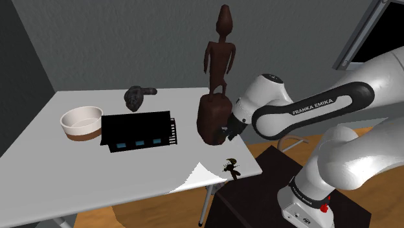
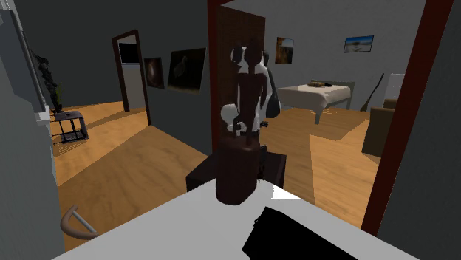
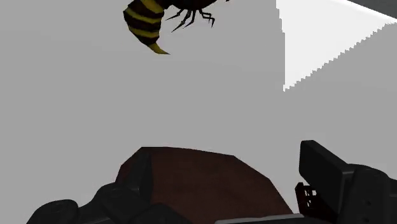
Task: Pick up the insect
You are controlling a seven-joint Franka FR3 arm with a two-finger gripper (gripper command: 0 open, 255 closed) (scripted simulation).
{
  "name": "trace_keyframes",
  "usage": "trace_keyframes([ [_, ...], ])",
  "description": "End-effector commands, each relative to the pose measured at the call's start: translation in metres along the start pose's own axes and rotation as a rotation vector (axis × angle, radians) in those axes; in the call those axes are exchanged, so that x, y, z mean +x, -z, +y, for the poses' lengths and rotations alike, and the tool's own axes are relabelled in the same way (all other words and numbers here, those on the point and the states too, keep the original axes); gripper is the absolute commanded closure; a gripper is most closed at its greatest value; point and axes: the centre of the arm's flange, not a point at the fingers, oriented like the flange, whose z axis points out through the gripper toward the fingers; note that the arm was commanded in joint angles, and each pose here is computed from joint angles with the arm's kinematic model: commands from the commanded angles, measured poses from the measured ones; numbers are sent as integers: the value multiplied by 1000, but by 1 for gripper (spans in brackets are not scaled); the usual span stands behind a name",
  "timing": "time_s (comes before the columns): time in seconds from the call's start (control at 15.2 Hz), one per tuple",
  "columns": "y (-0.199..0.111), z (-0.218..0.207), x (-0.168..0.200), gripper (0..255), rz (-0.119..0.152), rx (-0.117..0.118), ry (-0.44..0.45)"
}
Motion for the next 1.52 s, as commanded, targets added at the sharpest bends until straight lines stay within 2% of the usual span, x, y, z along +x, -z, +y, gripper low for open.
trace_keyframes([
  [0.0, -41, 10, -34, 0, -263, -81, -8],
  [0.46, -69, 16, -41, 0, -263, -81, -8],
  [0.53, -68, 15, -40, 255, -263, -81, -8],
  [1.12, -69, 16, -41, 255, -263, -81, -8],
  [1.45, -43, 11, -34, 255, -263, -81, -8],
])
